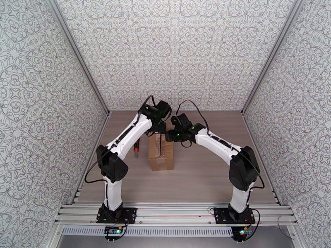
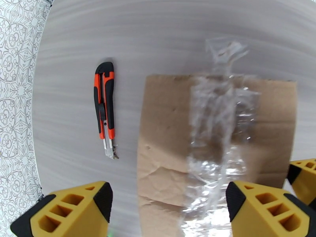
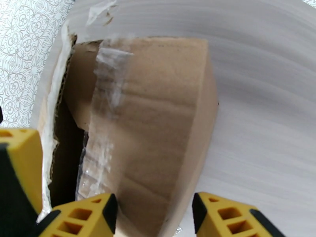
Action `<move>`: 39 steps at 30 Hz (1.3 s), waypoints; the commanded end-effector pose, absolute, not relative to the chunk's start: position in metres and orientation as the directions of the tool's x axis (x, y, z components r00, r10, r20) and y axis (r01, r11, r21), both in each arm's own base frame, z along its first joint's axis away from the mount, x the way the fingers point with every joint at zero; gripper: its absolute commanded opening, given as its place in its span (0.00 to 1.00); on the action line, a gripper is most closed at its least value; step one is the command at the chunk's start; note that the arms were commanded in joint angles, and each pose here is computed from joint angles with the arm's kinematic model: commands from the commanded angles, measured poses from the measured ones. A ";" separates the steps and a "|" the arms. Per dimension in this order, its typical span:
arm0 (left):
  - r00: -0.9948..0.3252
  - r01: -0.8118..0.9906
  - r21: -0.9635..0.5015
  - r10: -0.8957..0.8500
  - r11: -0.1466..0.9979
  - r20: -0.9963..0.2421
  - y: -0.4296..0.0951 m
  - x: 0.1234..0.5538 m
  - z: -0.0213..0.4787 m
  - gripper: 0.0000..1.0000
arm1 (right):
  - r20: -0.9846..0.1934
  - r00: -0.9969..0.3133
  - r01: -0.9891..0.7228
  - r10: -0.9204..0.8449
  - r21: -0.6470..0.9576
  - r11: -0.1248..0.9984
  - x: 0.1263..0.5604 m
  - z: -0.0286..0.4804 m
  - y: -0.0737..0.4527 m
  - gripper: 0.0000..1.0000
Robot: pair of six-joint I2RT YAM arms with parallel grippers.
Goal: Unpack the express box
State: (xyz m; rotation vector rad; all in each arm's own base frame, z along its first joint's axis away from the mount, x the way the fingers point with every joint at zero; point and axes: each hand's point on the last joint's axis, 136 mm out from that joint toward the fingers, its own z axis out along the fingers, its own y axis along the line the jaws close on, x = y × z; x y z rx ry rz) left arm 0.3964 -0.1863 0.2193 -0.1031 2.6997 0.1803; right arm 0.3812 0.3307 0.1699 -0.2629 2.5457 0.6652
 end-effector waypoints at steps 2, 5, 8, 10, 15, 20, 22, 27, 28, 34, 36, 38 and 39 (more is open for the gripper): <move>-0.923 -0.095 0.163 -0.025 0.982 -0.384 -0.185 0.393 0.207 0.84 | -0.478 -0.876 -0.297 -0.063 0.431 0.852 0.373 0.160 0.335 0.55; -0.927 -0.084 0.120 -0.033 0.989 -0.373 -0.194 0.395 0.200 0.85 | -0.477 -0.877 -0.296 -0.058 0.440 0.848 0.372 0.158 0.335 0.55; -0.937 -0.088 0.114 -0.043 0.990 -0.346 -0.192 0.394 0.190 0.85 | -0.483 -0.875 -0.292 -0.045 0.450 0.844 0.371 0.158 0.335 0.55; -0.946 -0.098 0.101 -0.061 0.990 -0.318 -0.187 0.391 0.178 0.86 | -0.484 -0.874 -0.289 -0.040 0.453 0.844 0.371 0.157 0.335 0.55; -0.942 -0.123 0.060 -0.098 0.991 -0.320 -0.176 0.390 0.174 0.85 | -0.474 -0.879 -0.285 -0.039 0.459 0.842 0.370 0.153 0.335 0.54; -0.938 -0.087 0.023 -0.074 0.996 -0.338 -0.182 0.393 0.184 0.87 | -0.479 -0.877 -0.287 -0.038 0.459 0.841 0.371 0.156 0.336 0.54; -0.930 -0.082 -0.031 -0.088 0.996 -0.356 -0.187 0.395 0.192 0.89 | -0.479 -0.877 -0.287 -0.037 0.461 0.840 0.370 0.156 0.336 0.54; -0.927 -0.066 -0.150 -0.116 0.987 -0.357 -0.188 0.394 0.205 0.91 | -0.470 -0.882 -0.287 -0.039 0.470 0.835 0.368 0.153 0.337 0.55; -0.929 -0.060 -0.166 -0.116 0.984 -0.351 -0.188 0.394 0.204 0.91 | -0.470 -0.882 -0.289 -0.040 0.472 0.833 0.368 0.153 0.337 0.54; -0.943 -0.018 -0.252 -0.100 0.968 -0.317 -0.193 0.391 0.197 0.92 | -0.477 -0.878 -0.297 -0.039 0.480 0.825 0.368 0.156 0.339 0.54; -0.947 -0.009 -0.221 -0.080 0.975 -0.310 -0.194 0.389 0.192 0.92 | -0.484 -0.874 -0.301 -0.037 0.482 0.823 0.368 0.158 0.339 0.54; -0.950 -0.008 -0.187 -0.066 0.982 -0.304 -0.195 0.388 0.187 0.92 | -0.497 -0.867 -0.316 -0.031 0.499 0.807 0.367 0.162 0.342 0.55; -0.953 -0.010 -0.166 -0.060 0.986 -0.298 -0.194 0.386 0.184 0.92 | -0.506 -0.862 -0.321 -0.022 0.511 0.797 0.367 0.164 0.343 0.56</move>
